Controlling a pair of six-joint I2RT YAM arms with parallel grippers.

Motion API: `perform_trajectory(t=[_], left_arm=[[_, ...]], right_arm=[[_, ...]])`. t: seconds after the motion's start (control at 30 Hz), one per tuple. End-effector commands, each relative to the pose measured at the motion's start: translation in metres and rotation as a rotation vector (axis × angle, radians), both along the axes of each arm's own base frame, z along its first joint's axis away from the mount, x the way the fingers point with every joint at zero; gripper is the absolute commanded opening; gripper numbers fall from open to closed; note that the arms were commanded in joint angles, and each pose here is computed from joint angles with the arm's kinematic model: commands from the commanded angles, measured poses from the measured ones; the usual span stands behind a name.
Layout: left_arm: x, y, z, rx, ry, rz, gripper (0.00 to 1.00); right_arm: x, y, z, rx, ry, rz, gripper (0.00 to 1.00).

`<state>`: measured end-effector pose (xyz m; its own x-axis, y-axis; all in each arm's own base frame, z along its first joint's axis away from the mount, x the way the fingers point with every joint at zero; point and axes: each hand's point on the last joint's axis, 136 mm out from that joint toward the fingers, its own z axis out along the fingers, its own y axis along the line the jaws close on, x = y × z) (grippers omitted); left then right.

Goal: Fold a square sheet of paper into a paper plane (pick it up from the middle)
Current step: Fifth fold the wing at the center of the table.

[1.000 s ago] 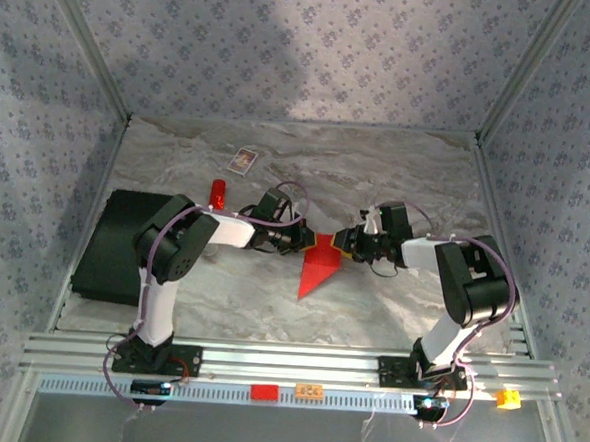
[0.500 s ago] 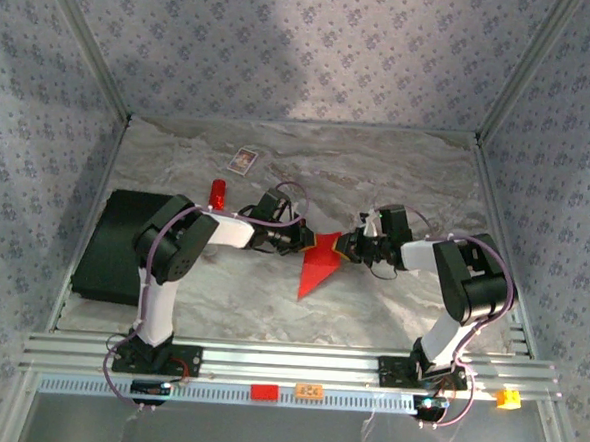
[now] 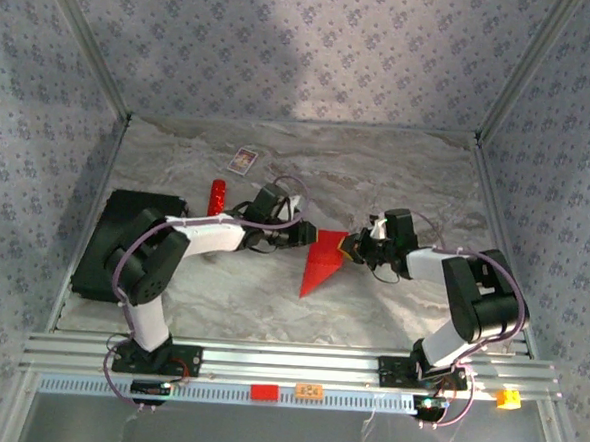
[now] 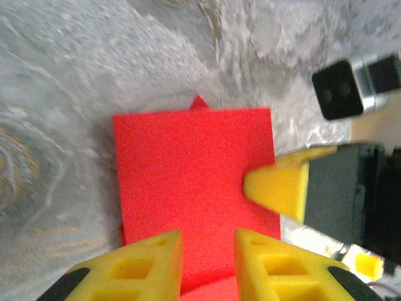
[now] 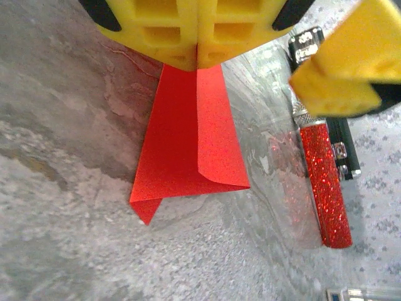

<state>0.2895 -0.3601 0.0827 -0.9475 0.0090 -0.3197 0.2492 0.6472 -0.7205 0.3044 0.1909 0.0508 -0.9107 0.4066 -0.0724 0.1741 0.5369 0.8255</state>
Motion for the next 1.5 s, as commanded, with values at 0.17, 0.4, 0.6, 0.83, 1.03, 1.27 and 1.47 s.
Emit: perform_trajectory(t=[0.17,0.4,0.6,0.83,1.03,1.27,1.47], left_arm=[[-0.068,-0.004,-0.014,0.349,-0.282,-0.270,0.34],[-0.088,-0.012,-0.028,0.543,-0.421,-0.353,0.44],[-0.083,-0.012,-0.033,0.692,-0.522,-0.355,0.46],[-0.080,-0.010,-0.039,0.791,-0.570,-0.347,0.45],[-0.079,-0.010,-0.044,0.813,-0.573,-0.347,0.41],[-0.079,-0.012,-0.045,0.820,-0.578,-0.349,0.34],[-0.079,-0.012,-0.044,0.818,-0.583,-0.345,0.24]], right_arm=[[0.004,-0.014,-0.001,0.028,0.079,-0.143,0.03],[0.006,-0.013,0.004,0.041,0.080,-0.151,0.03],[0.006,-0.013,0.006,0.042,0.079,-0.151,0.04],[0.006,-0.012,0.007,0.048,0.081,-0.152,0.04],[0.006,-0.012,0.007,0.049,0.081,-0.152,0.03],[0.006,-0.012,0.007,0.046,0.084,-0.150,0.04],[0.006,-0.013,0.006,0.043,0.087,-0.152,0.04]])
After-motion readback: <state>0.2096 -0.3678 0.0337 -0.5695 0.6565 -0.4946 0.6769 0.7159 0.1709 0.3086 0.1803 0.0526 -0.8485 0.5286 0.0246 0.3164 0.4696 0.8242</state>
